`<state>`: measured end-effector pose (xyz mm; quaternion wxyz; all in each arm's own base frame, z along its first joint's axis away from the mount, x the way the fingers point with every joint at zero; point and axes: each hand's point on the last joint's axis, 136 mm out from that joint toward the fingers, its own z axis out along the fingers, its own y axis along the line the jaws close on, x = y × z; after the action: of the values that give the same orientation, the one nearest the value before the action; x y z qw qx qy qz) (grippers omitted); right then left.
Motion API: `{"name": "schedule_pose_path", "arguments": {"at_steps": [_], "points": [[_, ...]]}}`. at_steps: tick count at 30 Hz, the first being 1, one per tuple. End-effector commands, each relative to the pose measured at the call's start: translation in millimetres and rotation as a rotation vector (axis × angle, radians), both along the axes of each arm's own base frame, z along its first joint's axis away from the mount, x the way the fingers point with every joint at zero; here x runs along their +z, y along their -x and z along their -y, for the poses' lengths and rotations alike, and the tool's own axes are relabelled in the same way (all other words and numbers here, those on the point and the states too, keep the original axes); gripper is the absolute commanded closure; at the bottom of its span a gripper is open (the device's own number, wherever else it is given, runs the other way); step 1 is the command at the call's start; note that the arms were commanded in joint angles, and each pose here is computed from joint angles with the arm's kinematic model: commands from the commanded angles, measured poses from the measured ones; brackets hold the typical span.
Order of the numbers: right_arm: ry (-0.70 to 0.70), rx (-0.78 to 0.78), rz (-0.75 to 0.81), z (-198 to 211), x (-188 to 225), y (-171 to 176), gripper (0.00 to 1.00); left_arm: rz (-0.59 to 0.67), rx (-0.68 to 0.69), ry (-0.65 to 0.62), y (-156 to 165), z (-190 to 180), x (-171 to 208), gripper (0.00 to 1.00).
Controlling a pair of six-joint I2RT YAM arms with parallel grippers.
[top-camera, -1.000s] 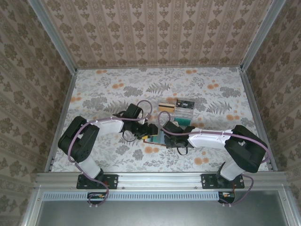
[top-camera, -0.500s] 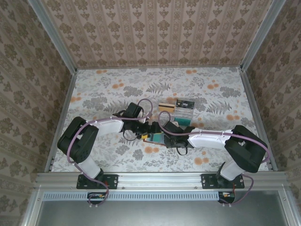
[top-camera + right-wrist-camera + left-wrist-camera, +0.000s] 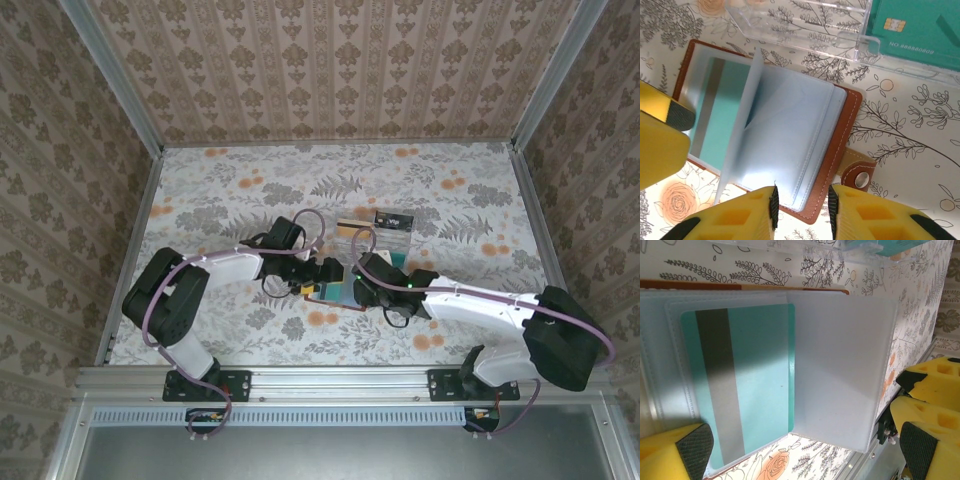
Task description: Take the credit cards out of the card holder
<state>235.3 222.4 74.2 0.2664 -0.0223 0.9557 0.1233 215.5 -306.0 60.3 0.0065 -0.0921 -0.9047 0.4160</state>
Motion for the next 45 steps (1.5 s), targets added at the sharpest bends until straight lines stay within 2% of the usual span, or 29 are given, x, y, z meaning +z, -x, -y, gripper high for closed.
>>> {"name": "schedule_pose_path", "arguments": {"at_steps": [1, 8, 12, 13, 19, 23, 34, 45], "points": [[-0.020, -0.010, 0.006, -1.3, 7.9, -2.8, 0.69, 0.039, -0.002, -0.018, -5.3, -2.4, 9.4, 0.00], [-0.120, 0.027, 0.019, -32.3, 28.4, -14.5, 0.71, 0.049, 0.057, -0.038, -13.2, -23.8, 11.1, 0.05], [-0.149, 0.048, 0.008, -47.7, 31.4, -19.7, 0.73, 0.037, 0.088, -0.055, -15.1, -36.3, 4.1, 0.15], [-0.155, 0.055, 0.002, -51.6, 30.4, -20.4, 0.74, 0.033, 0.092, -0.059, -15.3, -38.3, 1.9, 0.21], [-0.229, 0.043, -0.050, -68.2, 18.4, -24.3, 0.85, 0.015, 0.095, -0.074, -16.9, -40.6, -9.4, 0.73], [-0.293, -0.012, -0.105, -67.5, 1.0, -27.1, 0.87, 0.005, 0.091, -0.080, -18.2, -39.4, -16.6, 0.93], [-0.397, -0.084, -0.207, -70.6, -30.9, -34.4, 0.89, -0.018, 0.082, -0.105, -16.5, -40.9, -31.7, 0.95], [-0.391, -0.152, -0.275, -63.0, -56.6, -32.5, 0.86, -0.055, 0.083, -0.125, -6.8, -45.8, -43.3, 0.95]]}}
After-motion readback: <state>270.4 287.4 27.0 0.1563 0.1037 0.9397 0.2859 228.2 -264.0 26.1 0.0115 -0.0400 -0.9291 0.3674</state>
